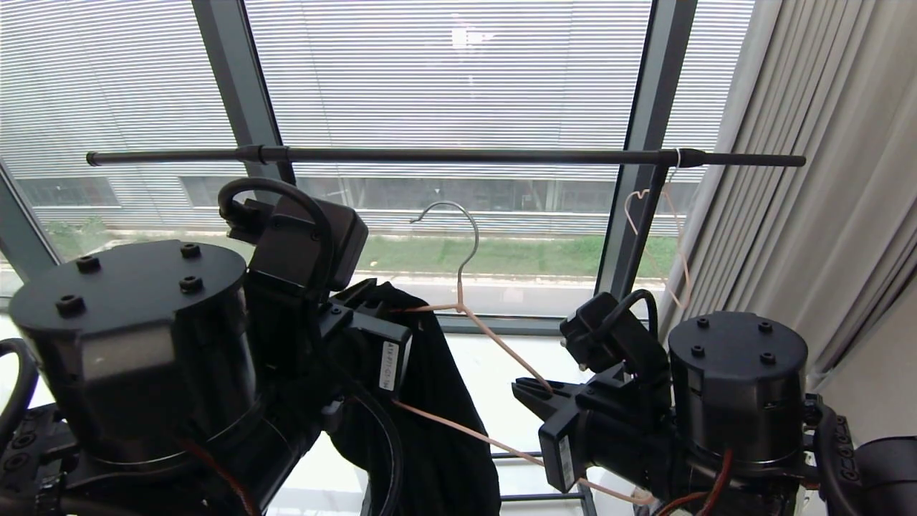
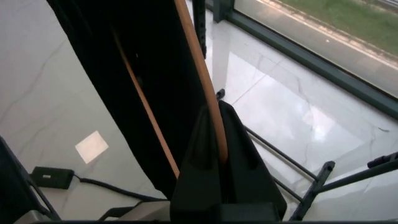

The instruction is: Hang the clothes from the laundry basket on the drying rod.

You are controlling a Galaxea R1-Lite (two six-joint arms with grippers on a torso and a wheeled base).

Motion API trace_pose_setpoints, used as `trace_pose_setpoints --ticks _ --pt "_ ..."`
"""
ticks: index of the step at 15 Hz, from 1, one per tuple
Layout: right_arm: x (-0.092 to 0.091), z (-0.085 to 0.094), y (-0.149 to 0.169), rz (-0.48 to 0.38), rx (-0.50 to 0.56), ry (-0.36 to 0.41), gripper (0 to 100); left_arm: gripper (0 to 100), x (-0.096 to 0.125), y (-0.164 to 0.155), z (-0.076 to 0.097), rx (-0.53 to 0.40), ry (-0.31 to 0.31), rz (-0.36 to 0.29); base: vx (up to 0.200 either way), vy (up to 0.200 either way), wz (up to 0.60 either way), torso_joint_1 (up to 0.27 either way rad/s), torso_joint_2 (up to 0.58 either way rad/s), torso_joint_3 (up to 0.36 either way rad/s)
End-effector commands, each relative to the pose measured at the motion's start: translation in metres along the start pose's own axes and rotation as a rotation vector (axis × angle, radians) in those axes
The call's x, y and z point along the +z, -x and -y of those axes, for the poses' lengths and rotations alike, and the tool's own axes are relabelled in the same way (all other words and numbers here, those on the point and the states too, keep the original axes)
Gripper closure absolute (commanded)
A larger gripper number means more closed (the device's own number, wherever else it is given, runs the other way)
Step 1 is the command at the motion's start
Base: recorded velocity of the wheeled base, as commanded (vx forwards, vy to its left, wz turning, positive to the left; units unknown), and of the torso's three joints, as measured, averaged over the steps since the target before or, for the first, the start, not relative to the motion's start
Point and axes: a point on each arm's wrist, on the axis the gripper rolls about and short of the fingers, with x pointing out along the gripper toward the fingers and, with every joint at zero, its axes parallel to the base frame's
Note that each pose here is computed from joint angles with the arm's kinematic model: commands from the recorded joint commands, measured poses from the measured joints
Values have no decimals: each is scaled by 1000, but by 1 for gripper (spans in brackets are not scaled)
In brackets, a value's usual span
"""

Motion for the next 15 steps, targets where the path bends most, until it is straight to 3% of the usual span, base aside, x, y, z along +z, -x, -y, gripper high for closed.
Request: trace_pose_setpoints --ticks 1,4,7,11,13,15 --pt "0 0 0 0 -1 1 100 0 2 1 0 -2 8 13 0 0 0 0 0 0" --pt "4 5 1 33 -15 42 100 0 8 7 -6 4 -29 40 0 0 0 0 0 0" --pt "9 15 1 85 -45 89 100 0 18 20 -20 16 -26 87 0 0 0 0 0 0" --pt "2 18 5 112 -54 162 100 0 22 30 -29 19 -62 115 0 0 0 0 0 0" --pt "1 20 15 141 -57 219 100 0 3 39 -36 -35 -119 99 0 0 0 0 0 0" --pt "-5 22 34 138 -55 278 100 0 -9 51 -42 -156 -178 112 0 0 0 0 0 0"
